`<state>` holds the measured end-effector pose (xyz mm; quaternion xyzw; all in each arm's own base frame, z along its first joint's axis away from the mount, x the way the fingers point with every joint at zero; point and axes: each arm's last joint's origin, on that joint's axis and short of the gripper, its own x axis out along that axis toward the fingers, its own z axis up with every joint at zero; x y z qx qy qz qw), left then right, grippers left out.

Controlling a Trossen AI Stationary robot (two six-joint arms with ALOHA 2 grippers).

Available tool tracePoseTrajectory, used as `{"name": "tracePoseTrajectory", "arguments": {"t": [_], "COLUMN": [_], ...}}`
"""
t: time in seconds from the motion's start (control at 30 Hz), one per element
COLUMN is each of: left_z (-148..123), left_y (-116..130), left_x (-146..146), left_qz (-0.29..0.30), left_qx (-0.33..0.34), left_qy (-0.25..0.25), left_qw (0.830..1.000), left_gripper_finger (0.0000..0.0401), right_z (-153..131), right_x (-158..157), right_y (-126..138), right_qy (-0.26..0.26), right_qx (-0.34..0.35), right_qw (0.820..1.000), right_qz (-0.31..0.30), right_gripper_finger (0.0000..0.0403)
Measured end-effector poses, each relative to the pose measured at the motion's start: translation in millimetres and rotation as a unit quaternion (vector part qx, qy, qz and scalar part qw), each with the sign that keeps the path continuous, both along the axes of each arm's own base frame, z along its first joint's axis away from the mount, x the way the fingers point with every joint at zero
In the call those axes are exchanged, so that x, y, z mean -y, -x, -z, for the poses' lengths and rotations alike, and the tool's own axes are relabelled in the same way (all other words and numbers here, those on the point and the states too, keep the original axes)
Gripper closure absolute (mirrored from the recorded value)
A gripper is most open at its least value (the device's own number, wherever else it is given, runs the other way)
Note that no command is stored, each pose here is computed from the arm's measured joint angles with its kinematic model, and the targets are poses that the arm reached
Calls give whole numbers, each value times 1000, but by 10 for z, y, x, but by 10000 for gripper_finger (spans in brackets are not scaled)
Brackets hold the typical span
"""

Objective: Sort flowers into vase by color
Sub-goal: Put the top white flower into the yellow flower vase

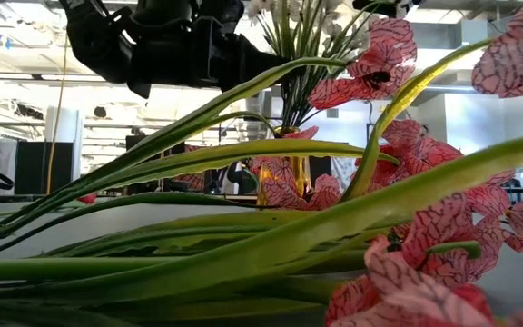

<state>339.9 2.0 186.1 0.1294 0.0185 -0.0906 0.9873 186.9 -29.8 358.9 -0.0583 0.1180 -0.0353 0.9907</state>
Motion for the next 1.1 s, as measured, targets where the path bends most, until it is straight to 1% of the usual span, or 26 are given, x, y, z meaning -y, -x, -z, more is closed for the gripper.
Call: {"name": "tracePoseTrajectory", "arguments": {"t": [0.23,0.5,0.67,0.8,1.1], "left_z": [57,122,193,229,271], "left_y": [22,169,200,214,220], "left_x": [7,13,-9,-61,-85], "left_qz": [13,20,4,-5,-9], "left_qx": [-20,18,-3,-18,-41], "left_qy": [4,18,13,19,23], "left_qw": [1000,999,1000,1000,999], "left_gripper_finger": [401,401,401,401,401], "right_z": [0,-2,-2,-1,0], "right_x": [0,0,0,0,0], "right_y": [0,1,0,0,0], "right_qy": [0,5,5,5,5], "right_qx": [0,0,0,0,0], "right_qw": [1000,1000,1000,1000,1000], "right_qz": [0,-1,-1,-1,-1], "right_gripper_finger": [155,155,155,155,155]}}
